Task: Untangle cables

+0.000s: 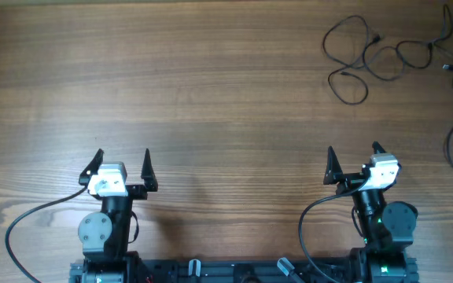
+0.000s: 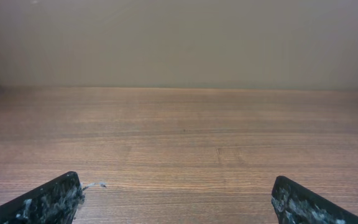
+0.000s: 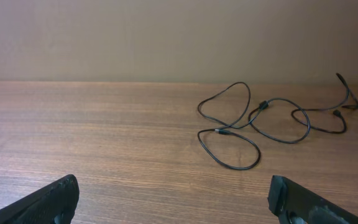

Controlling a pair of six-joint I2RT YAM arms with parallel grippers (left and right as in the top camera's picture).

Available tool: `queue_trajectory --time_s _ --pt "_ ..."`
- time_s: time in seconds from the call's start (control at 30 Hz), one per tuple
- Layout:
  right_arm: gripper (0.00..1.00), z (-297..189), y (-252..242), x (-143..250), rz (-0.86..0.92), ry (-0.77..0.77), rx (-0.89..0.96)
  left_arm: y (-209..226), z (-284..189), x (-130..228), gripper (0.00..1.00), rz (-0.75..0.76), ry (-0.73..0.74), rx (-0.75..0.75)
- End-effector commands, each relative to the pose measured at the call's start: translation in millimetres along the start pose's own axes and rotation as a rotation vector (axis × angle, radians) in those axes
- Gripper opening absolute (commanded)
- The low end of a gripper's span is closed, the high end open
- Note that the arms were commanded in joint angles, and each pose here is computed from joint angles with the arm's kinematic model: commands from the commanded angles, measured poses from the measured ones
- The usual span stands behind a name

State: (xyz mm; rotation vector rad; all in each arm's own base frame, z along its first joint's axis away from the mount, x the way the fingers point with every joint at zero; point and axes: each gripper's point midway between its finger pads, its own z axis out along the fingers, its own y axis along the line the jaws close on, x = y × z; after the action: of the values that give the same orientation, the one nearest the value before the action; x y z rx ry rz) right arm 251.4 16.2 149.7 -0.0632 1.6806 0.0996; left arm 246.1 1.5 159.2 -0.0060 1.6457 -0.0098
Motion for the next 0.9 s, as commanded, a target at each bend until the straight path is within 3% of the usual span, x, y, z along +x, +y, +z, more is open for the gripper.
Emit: queue_trajectory --time_s 0.0,0.37,0.6,0.87 --pt "1.00 1 -3 1 0.013 0.007 0.021 -2 0 2 1.00 0.015 0.000 0.014" --pt "1.00 1 -3 1 0.012 0.005 0.021 -2 0 2 1.00 0.015 0.000 0.014" --pt "1.00 -9 -2 -28 -0.001 -0.124 0.019 -2 0 2 1.00 0.015 0.000 0.014" --pt "1.00 -9 -2 -26 -0.001 -0.117 0.020 -2 0 2 1.00 0.015 0.000 0.014"
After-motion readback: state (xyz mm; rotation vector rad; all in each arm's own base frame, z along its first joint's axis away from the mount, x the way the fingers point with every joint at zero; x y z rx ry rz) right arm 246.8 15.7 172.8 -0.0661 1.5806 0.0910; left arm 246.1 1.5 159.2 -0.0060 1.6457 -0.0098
